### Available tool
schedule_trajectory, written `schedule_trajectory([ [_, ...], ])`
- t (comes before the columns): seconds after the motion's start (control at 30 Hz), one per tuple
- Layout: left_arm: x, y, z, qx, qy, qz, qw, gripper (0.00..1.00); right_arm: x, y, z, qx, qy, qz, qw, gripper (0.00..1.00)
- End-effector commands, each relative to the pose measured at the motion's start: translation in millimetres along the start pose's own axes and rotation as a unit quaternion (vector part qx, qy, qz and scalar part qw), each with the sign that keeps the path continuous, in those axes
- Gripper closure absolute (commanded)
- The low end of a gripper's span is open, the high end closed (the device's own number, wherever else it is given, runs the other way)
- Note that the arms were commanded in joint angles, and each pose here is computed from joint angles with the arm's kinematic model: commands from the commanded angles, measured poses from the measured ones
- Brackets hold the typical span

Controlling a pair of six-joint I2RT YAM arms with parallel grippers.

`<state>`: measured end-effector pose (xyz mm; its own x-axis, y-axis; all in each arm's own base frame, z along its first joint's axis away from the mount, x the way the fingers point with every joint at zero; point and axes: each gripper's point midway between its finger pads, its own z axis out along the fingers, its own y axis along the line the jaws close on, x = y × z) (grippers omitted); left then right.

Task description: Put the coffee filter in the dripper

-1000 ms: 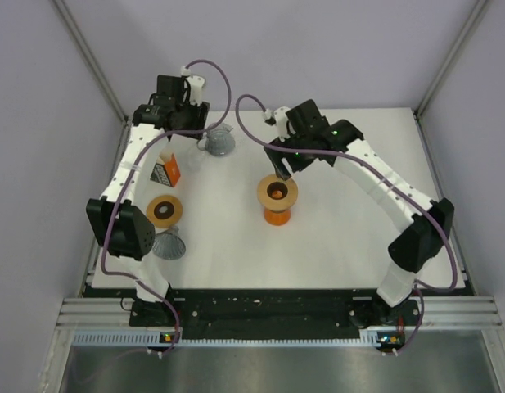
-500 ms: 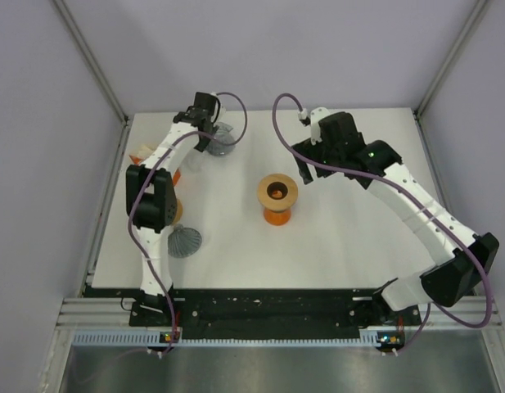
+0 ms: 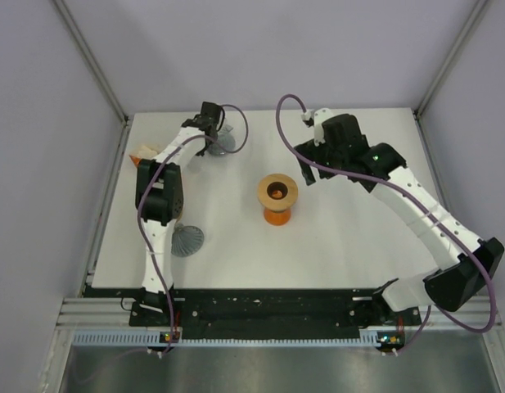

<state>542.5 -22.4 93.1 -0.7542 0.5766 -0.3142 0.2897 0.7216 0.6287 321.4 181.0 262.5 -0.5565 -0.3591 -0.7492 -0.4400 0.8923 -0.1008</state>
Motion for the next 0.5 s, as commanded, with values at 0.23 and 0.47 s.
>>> schedule_trajectory([
  [0.23,5.8,15.2,-51.3,0.042,-0.013,-0.066,0.997,1.00,-17.2,0.8,-18.1,-0.016,-0.047,0.008,0.999,0.10],
  [0.47,-7.1,22.4,-154.8,0.171,-0.091,-0.129,0.973,1.00,-40.9,12.7,-28.2,-0.052,-0.073,0.020,0.996,0.10],
])
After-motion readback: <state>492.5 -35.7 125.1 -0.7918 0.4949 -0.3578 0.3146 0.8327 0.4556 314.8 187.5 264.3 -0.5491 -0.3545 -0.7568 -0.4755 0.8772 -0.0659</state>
